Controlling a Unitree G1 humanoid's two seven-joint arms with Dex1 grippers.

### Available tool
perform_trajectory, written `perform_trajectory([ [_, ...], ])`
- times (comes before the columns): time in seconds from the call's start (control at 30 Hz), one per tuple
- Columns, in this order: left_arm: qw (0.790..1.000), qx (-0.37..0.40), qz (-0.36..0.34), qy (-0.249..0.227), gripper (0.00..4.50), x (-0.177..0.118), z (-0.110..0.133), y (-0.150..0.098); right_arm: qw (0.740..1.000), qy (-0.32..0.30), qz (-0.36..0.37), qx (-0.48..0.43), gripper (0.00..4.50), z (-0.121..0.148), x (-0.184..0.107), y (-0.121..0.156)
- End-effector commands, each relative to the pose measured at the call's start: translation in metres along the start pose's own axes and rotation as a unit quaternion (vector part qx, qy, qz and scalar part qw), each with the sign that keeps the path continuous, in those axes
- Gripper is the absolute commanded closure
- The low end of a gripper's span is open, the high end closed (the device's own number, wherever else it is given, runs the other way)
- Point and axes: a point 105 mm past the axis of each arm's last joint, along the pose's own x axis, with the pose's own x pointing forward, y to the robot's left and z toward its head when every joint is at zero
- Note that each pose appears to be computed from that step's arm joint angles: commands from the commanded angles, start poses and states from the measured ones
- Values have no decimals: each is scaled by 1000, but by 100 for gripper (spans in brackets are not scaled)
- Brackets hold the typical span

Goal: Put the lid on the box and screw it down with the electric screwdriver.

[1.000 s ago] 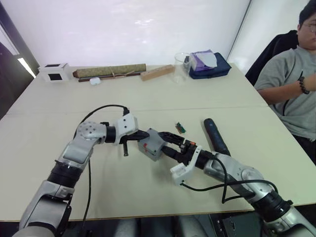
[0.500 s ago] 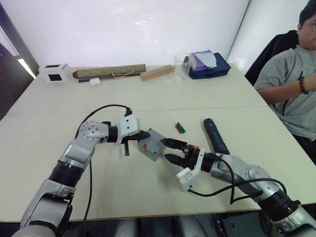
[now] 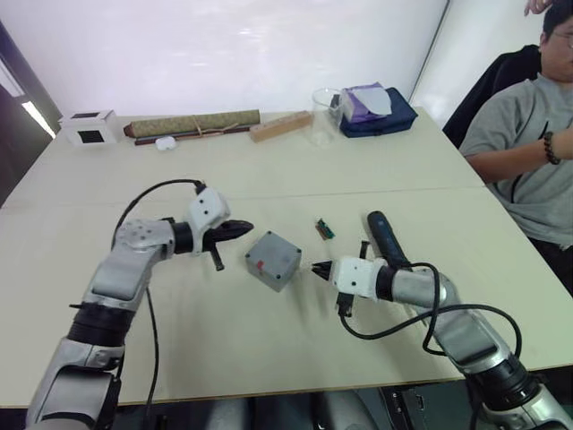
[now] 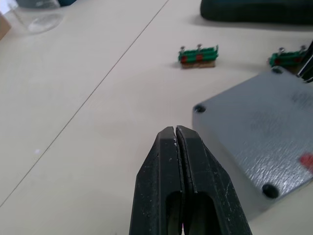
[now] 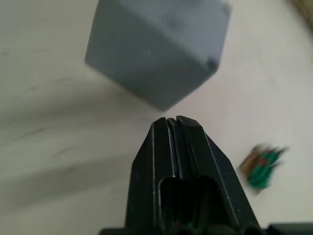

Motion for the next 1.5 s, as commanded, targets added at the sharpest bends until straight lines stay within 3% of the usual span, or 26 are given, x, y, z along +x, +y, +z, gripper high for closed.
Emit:
perform_trajectory([
  [0.03,1000,5,22,12,450,-2,-8,5,998,-26,-2,53,446,24,6,-5],
  [0.3,999,5,-20,36,450,17,-28,-11,996,11,-4,90,446,27,21,-13],
  [0.57,996,18,-79,36,450,27,-26,-23,994,12,30,106,446,36,32,-8],
  [0.87,987,1,-151,47,450,14,-24,-45,991,4,60,118,446,43,39,-6],
  [1.5,981,-2,-176,81,450,-7,-33,-58,988,-7,97,120,446,48,39,3],
])
